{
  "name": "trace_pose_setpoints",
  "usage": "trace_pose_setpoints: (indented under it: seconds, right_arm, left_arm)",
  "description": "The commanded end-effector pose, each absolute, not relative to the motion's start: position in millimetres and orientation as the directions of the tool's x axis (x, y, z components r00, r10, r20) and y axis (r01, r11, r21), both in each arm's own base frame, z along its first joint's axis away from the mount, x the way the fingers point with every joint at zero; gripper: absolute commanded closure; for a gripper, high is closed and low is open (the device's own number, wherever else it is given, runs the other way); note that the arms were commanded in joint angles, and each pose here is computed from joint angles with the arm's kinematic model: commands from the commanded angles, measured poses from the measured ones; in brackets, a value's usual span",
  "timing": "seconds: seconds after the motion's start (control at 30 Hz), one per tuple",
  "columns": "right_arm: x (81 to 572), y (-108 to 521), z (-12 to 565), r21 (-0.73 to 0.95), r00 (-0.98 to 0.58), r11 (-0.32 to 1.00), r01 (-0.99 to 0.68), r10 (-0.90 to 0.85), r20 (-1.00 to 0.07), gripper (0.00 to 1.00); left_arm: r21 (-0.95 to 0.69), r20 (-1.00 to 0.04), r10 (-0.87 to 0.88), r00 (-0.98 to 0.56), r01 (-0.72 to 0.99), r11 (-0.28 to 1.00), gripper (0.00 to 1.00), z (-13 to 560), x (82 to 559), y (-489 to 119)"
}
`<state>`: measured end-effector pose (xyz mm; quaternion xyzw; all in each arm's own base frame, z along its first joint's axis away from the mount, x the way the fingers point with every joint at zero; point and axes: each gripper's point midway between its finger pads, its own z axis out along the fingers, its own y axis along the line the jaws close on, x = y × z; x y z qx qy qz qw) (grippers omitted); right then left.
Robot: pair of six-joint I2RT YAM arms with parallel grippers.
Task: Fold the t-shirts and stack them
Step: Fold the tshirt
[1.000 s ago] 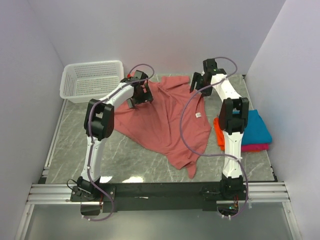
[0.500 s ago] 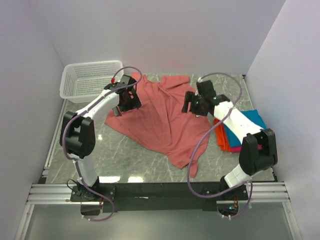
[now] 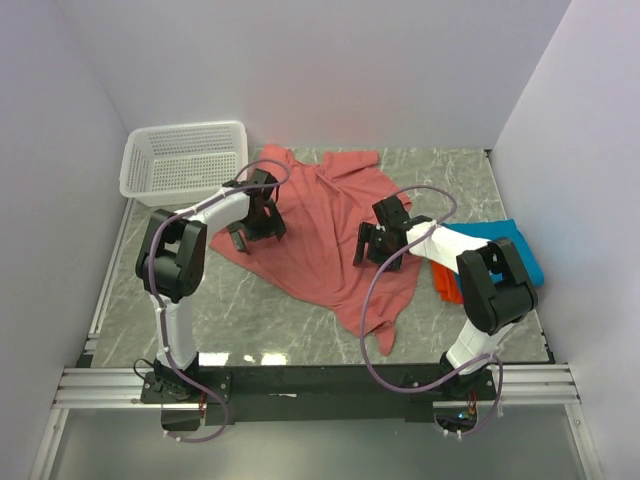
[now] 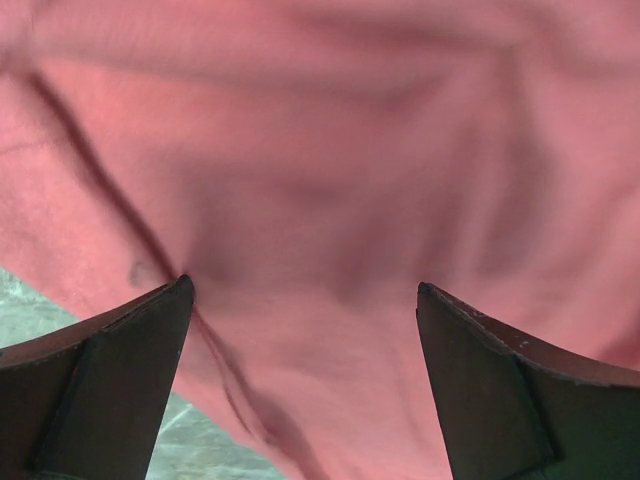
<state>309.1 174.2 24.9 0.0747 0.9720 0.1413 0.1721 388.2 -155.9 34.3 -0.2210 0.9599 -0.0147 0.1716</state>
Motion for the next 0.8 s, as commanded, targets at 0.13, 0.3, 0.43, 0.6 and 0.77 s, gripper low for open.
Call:
trace_pose_setpoints:
  seconds: [0.13,0.3,0.43,0.6,0.77]
  right_arm:
    - [307,165,6,0.279,-0.924,0.946,0.167,0.249,-0.289,0.2]
    - [298,156,-5,0.259,-0.927,0.945,0.201,0.269,-0.262,0.2]
    - [291,152,-12,0.241,-0.933,0.949,0.205,0.264,-0.246,0.2]
    - [285,150,-17,0.237,-0.937,0.949,0.207,0.262,-0.231,0.2]
    - [290,155,-8,0.264,-0.938,0.951,0.162,0.232,-0.258,0.2]
  left_arm:
    - [-0.006,-0.308,-0.456,-0.835,-0.478,0.878,0.01,30,343,-127]
    - [0.104,-0.334,-0.499,-0.8,-0.557,0.824,0.01,38,304,-91]
    - [0.171,-0.329,-0.536,-0.778,-0.607,0.776,0.01,36,276,-68]
    - [0.227,-0.345,-0.598,-0.723,-0.683,0.694,0.0,36,238,-37]
    - [0.156,-0.386,-0.684,-0.619,-0.775,0.613,0.01,49,235,-15]
